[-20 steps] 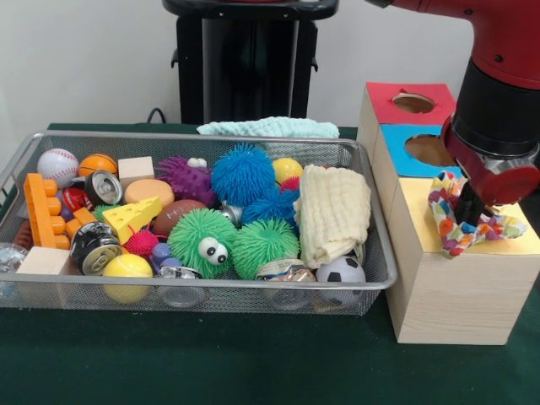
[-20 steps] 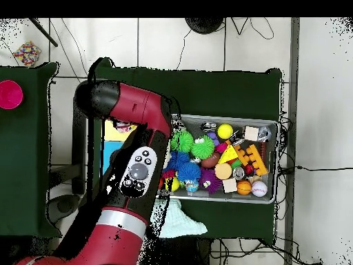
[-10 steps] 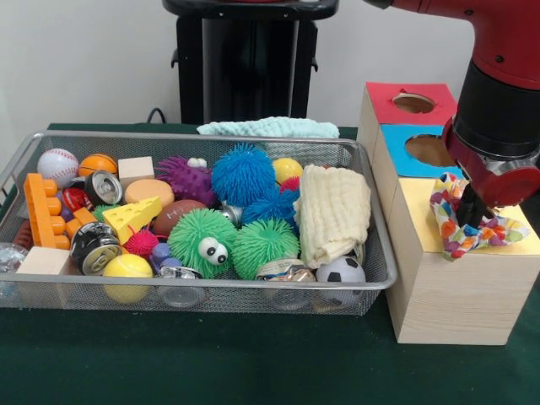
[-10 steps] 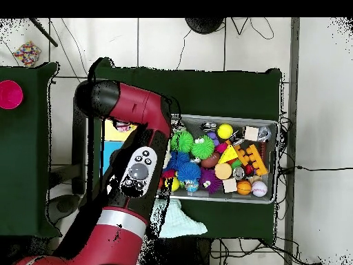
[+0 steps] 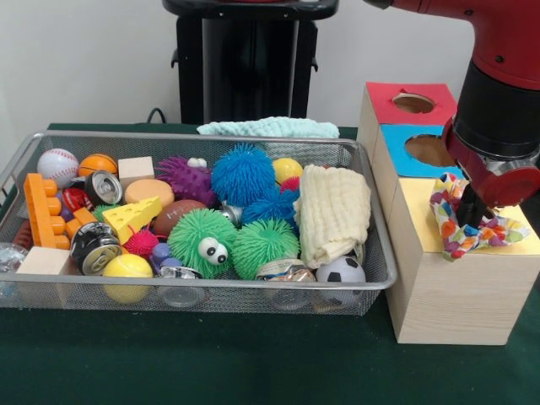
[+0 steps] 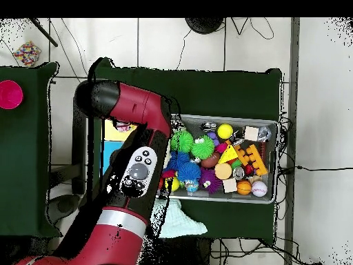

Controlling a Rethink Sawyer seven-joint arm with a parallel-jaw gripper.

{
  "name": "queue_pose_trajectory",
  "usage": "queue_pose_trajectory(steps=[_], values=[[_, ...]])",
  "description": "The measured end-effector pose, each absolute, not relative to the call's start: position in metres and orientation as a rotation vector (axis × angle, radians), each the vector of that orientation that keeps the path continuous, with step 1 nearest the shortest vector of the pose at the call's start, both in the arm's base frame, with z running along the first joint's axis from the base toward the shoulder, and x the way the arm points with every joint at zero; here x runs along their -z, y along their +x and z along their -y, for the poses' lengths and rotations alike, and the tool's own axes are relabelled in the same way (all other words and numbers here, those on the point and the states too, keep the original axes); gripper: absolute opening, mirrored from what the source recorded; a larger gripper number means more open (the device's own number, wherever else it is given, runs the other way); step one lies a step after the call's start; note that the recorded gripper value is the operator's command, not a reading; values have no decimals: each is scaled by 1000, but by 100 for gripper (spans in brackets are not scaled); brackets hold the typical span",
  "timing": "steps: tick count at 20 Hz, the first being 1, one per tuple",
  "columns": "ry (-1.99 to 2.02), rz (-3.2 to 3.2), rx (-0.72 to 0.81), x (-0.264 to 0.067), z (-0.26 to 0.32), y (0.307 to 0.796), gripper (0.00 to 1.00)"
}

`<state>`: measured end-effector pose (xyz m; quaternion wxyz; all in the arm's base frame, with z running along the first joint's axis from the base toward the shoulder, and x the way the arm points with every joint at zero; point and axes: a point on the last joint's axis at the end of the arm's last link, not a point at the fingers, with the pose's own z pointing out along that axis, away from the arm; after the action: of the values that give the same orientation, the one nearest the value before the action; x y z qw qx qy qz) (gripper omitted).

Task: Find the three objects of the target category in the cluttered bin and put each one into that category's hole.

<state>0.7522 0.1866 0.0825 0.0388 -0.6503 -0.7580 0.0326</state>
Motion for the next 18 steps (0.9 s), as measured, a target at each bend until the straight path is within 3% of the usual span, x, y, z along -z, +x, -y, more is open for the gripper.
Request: queue_pose_trajectory(steps=[12,18], values=[[-1977,2310,-126,-83,-187,750,0],[-1908,2233,-217,-79,-187,733,0]])
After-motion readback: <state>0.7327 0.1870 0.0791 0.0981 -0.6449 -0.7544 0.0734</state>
